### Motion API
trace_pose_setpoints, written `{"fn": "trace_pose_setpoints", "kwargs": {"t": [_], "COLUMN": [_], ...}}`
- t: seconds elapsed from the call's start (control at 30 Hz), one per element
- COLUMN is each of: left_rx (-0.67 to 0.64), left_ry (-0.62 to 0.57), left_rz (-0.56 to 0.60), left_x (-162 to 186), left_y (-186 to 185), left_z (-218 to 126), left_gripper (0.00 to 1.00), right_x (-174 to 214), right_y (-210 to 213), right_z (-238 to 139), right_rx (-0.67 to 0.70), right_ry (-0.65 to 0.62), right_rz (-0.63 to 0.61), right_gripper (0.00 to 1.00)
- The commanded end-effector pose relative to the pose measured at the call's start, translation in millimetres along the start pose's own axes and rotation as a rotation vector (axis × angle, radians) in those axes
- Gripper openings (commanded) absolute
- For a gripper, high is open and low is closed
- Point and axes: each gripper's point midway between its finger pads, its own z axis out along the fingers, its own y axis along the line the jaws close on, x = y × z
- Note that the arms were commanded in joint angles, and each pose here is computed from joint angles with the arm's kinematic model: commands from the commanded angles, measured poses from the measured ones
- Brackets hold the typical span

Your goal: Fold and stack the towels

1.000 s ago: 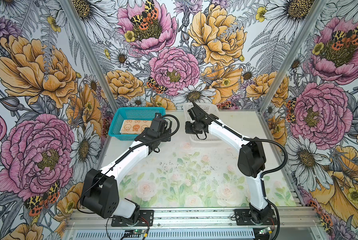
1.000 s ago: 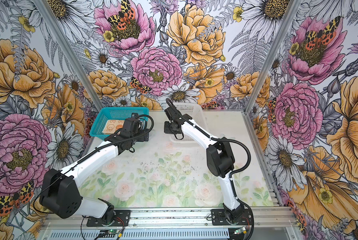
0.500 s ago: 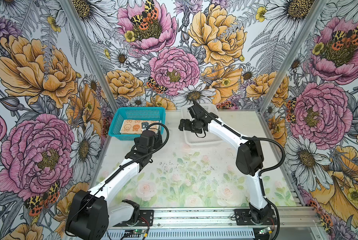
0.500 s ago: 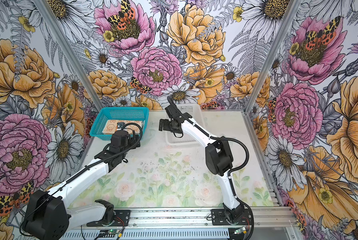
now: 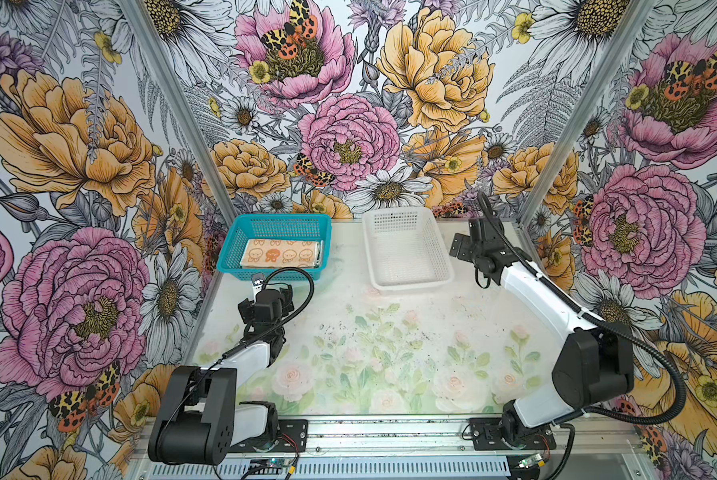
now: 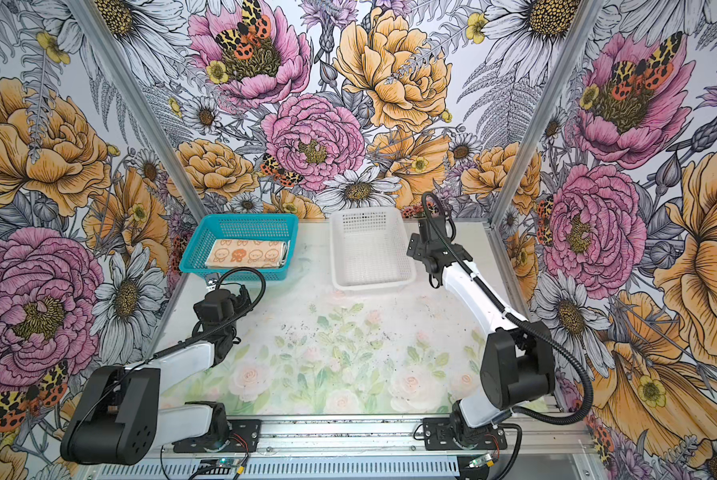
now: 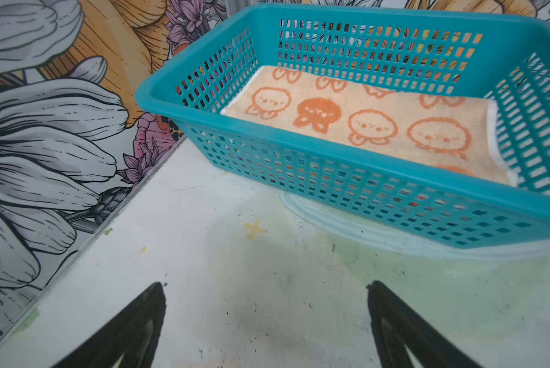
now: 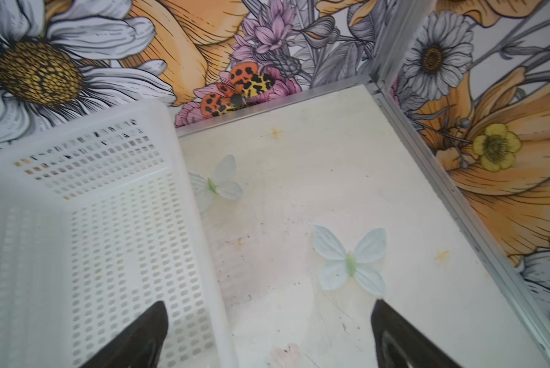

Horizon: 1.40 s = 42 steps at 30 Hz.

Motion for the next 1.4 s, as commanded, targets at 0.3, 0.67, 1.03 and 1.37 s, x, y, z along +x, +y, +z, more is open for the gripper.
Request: {"fn": "trace_pose_setpoints", "kwargs": {"t": [0.3, 0.67, 1.03, 1.37], "left_rx": [0.248, 0.283, 0.228, 0.247], "left_ry": [-0.245, -0.218, -0.231, -0.216], "left_rz": [-0.091, -0.051, 0.015, 0.017], "left_x": [-34, -37, -36, -35], "left_y": [-22, -36, -45, -48], "left_z": [20, 27, 23, 25], "left_gripper": [0.99, 0.99, 0.99, 0.99], "right_x": [16, 49, 65, 64], "right_y": [-73, -76, -85, -81], "right_z": [-14, 0, 39, 39], "right_rx": [0.197, 0.044, -0.003, -0.007], "right_ry": [-0.503, -0.516, -0.422, -0.427], "right_rz": [-0.047, -0.095, -0.043, -0.058], "right_gripper": [0.99, 0.99, 0.99, 0.99]}}
